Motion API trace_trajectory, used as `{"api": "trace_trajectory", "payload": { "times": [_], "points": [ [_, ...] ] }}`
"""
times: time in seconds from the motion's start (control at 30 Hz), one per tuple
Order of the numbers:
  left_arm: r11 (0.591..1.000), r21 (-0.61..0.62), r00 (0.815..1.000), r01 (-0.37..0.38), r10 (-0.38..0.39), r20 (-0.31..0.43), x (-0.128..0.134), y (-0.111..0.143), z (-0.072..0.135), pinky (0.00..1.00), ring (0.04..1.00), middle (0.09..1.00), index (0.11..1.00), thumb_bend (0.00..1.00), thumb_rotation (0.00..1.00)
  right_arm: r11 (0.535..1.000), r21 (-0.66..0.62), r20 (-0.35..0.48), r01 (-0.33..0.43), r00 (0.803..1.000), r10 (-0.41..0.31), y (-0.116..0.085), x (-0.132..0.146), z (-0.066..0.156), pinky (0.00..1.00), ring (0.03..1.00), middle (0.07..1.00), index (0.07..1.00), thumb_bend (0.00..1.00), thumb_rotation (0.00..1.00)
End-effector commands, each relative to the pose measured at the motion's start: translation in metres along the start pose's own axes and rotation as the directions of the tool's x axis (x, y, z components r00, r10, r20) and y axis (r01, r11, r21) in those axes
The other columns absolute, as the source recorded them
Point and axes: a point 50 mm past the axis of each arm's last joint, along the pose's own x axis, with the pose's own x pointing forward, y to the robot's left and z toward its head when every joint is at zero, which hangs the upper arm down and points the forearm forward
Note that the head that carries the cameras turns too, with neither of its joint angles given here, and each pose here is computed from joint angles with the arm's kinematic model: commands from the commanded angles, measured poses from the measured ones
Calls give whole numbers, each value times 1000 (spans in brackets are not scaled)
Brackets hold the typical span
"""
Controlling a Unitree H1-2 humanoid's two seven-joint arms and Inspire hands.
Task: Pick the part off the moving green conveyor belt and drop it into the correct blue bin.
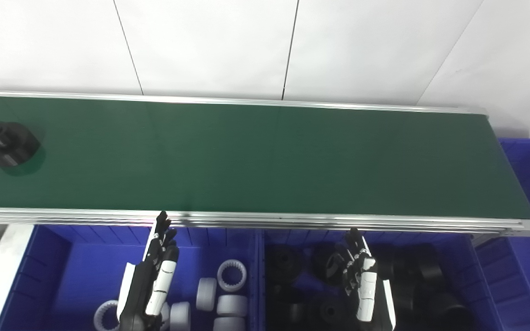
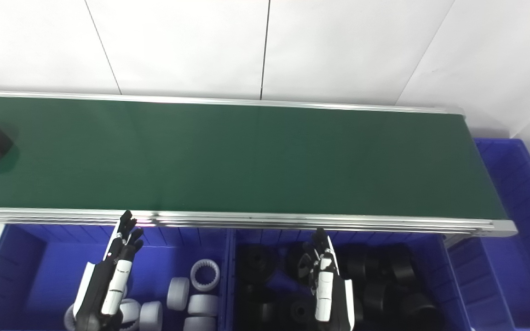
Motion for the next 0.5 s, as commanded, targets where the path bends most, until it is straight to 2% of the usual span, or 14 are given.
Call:
{"api": "trace_trajectory", "payload": {
  "times": [0.0, 0.13, 0.47],
  "points": [
    [1000, -14, 997, -10, 11, 73, 0, -5, 10, 954, 965, 992, 1000, 497, 925, 1000, 0, 71, -14, 997, 14, 1, 0, 8, 916, 911, 944, 936, 767, 1000],
    [1000, -21, 996, -4, 6, 85, -1, -6, 10, 962, 966, 996, 1000, 456, 935, 1000, -18, 69, -19, 997, 20, 0, 0, 8, 915, 913, 946, 936, 773, 1000],
    [999, -37, 996, -10, 13, 85, -3, -9, 9, 959, 971, 1000, 1000, 446, 938, 999, -40, 62, -30, 998, 33, -5, 0, 6, 907, 918, 956, 943, 841, 955]
  ]
}}
